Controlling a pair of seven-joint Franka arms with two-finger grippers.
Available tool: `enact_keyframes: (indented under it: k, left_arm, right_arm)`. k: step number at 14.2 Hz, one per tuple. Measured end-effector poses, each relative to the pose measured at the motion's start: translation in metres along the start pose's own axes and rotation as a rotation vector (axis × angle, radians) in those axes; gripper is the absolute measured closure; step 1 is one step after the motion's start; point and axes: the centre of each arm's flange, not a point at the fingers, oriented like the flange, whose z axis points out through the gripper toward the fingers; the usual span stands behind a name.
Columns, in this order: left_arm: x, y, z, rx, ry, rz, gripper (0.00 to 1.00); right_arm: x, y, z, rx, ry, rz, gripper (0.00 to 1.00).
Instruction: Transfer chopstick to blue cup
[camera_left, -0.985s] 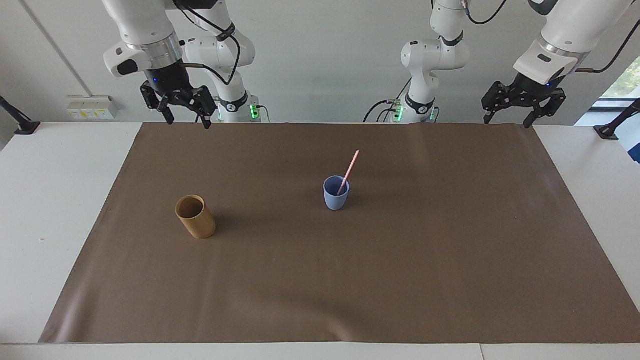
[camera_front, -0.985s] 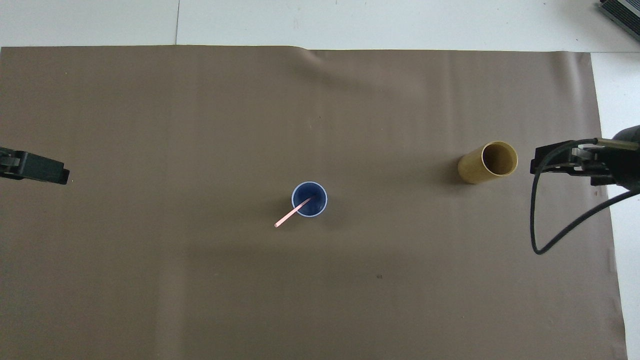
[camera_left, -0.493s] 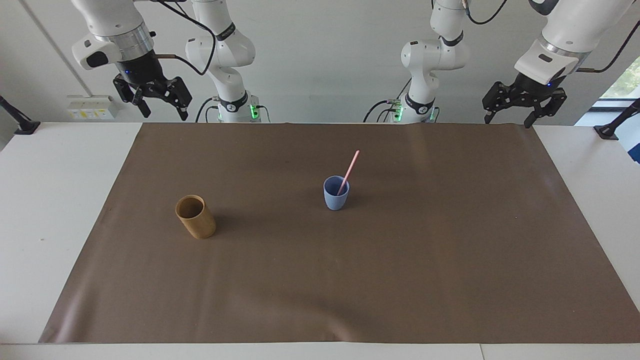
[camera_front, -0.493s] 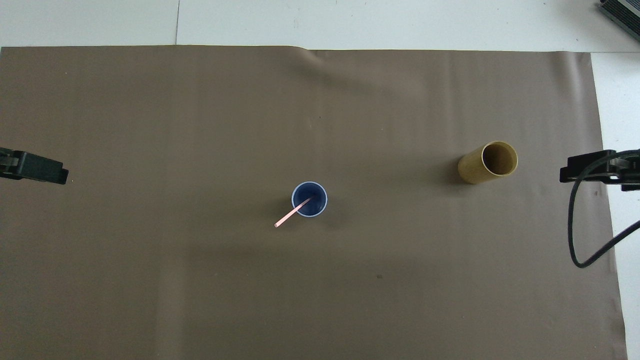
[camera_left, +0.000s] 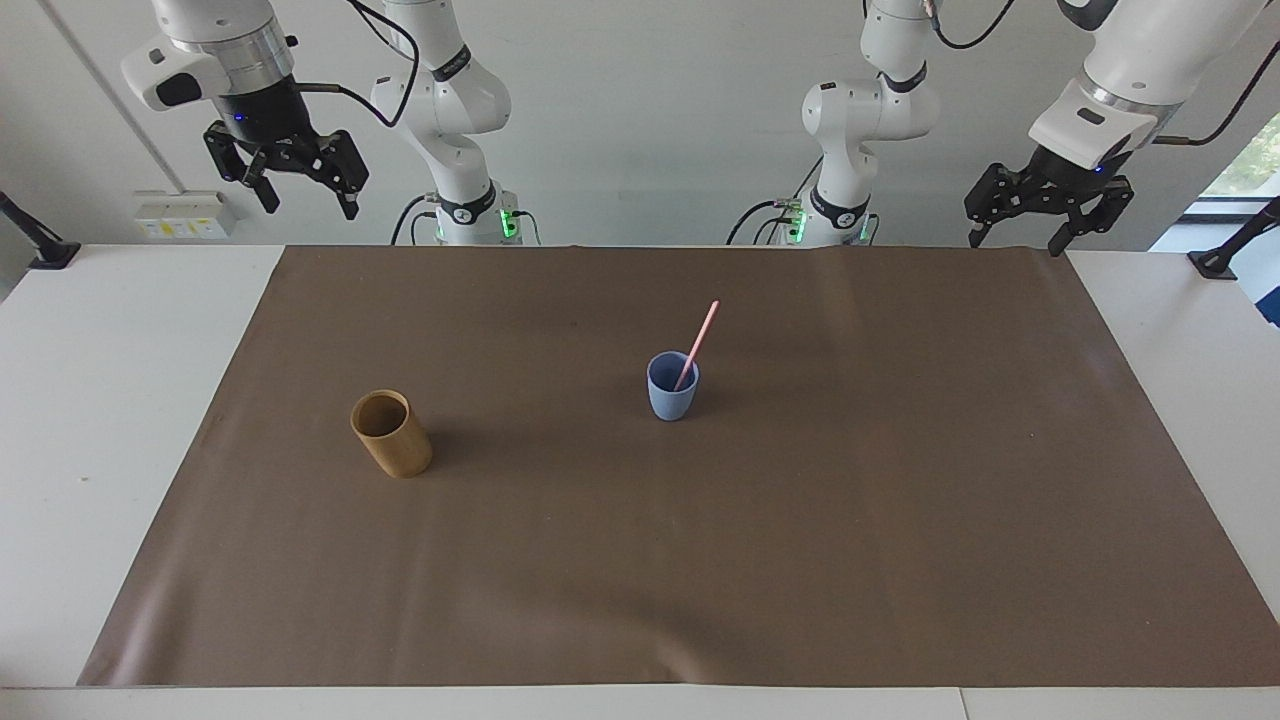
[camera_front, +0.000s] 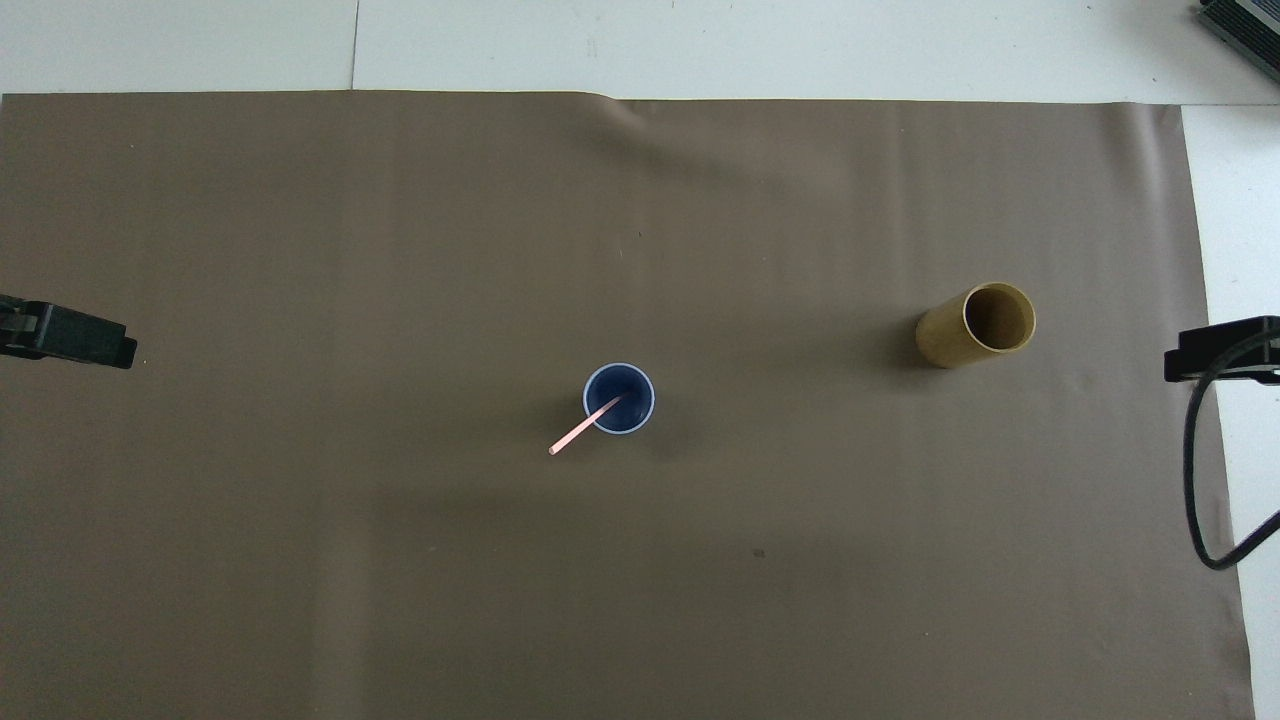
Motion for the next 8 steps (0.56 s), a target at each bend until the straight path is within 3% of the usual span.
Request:
enact_keyframes:
  k: [8]
  left_arm:
    - [0.0,0.0,0.0,0.0,0.0,0.0,0.0]
  right_arm:
    - [0.0,-0.0003,0.0036,0.014,-0.01,0.0,0.0]
